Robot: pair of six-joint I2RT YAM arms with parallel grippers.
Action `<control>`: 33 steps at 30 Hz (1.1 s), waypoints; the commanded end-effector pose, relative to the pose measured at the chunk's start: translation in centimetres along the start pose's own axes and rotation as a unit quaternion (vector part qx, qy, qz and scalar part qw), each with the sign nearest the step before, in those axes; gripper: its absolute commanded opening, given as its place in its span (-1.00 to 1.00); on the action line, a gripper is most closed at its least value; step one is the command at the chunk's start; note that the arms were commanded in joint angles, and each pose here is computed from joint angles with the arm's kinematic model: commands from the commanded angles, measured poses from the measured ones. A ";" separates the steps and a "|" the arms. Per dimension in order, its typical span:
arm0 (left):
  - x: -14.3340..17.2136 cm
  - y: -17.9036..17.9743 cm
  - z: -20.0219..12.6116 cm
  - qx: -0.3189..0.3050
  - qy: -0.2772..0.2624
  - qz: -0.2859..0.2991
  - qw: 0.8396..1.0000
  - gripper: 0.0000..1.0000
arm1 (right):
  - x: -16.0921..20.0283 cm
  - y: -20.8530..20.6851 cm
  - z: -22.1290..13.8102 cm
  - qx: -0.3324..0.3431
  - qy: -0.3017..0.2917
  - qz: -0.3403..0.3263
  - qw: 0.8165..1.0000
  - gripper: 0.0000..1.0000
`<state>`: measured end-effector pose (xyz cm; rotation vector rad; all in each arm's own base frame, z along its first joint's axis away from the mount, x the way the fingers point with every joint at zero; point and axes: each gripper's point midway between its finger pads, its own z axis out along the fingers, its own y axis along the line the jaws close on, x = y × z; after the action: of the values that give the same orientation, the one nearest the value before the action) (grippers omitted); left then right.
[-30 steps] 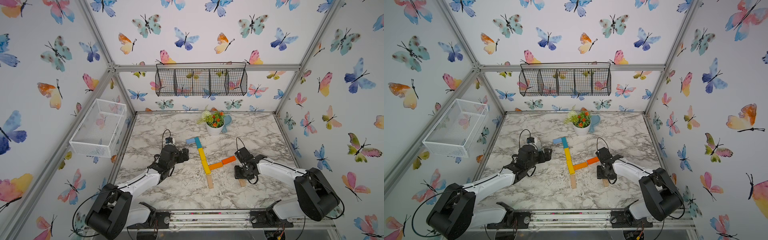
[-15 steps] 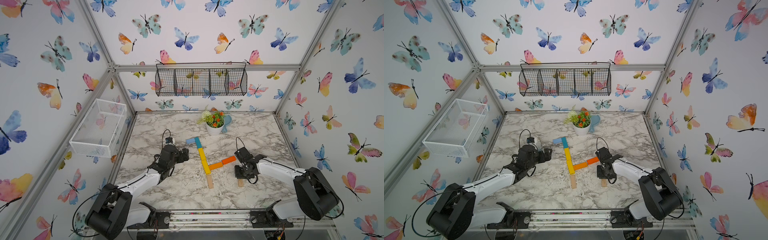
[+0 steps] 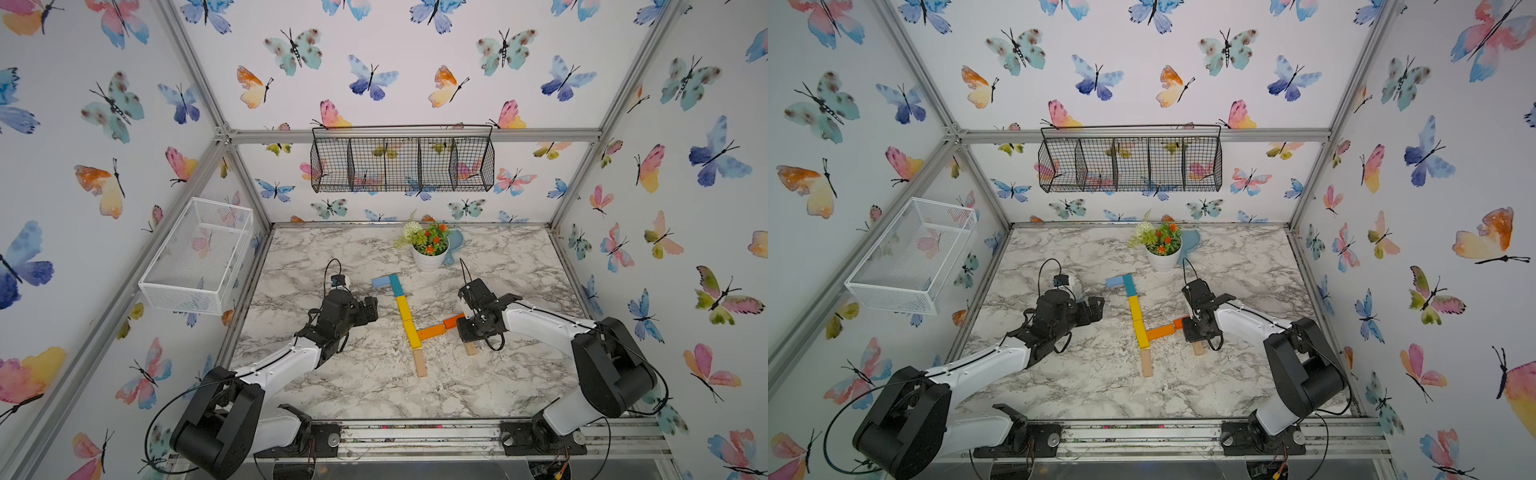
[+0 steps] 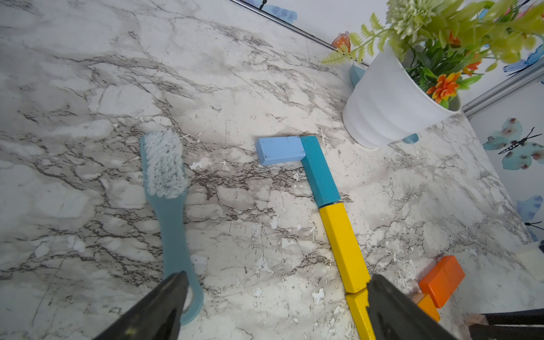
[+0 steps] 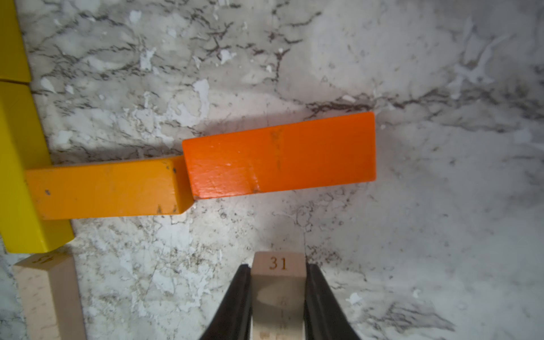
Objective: Assemble a giraffe with building blocks
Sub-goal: Pick up the building block from the center of the board, then place the building block at the center of the board.
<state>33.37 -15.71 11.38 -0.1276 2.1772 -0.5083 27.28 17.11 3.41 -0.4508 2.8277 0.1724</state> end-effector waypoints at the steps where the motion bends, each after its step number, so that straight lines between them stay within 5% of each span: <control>1: -0.6 -0.2 -0.2 0.004 -0.012 0.005 1.000 0.97 | -1.5 1.0 -0.3 -0.016 -0.018 -0.049 0.999 -0.70; 24: -0.4 -0.3 0.0 0.007 -0.008 0.005 1.000 0.97 | -0.4 -0.1 0.9 0.021 0.050 -0.089 0.995 -0.64; 27: -0.3 -0.3 0.0 0.007 -0.008 0.005 1.000 0.97 | -0.5 -0.2 0.9 0.024 0.051 -0.089 0.994 -0.48; 29: -0.3 -0.3 0.0 0.007 -0.007 0.005 1.000 0.97 | -0.6 -0.3 0.7 0.025 0.048 -0.088 0.995 -0.11; 33: -0.4 -0.3 0.0 0.008 -0.009 0.005 1.000 0.97 | -0.4 0.2 0.1 0.013 0.045 -0.085 0.995 0.17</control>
<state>33.44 -15.77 11.50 -0.1265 2.1715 -0.5121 27.80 17.18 2.52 -0.6981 2.8623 0.0808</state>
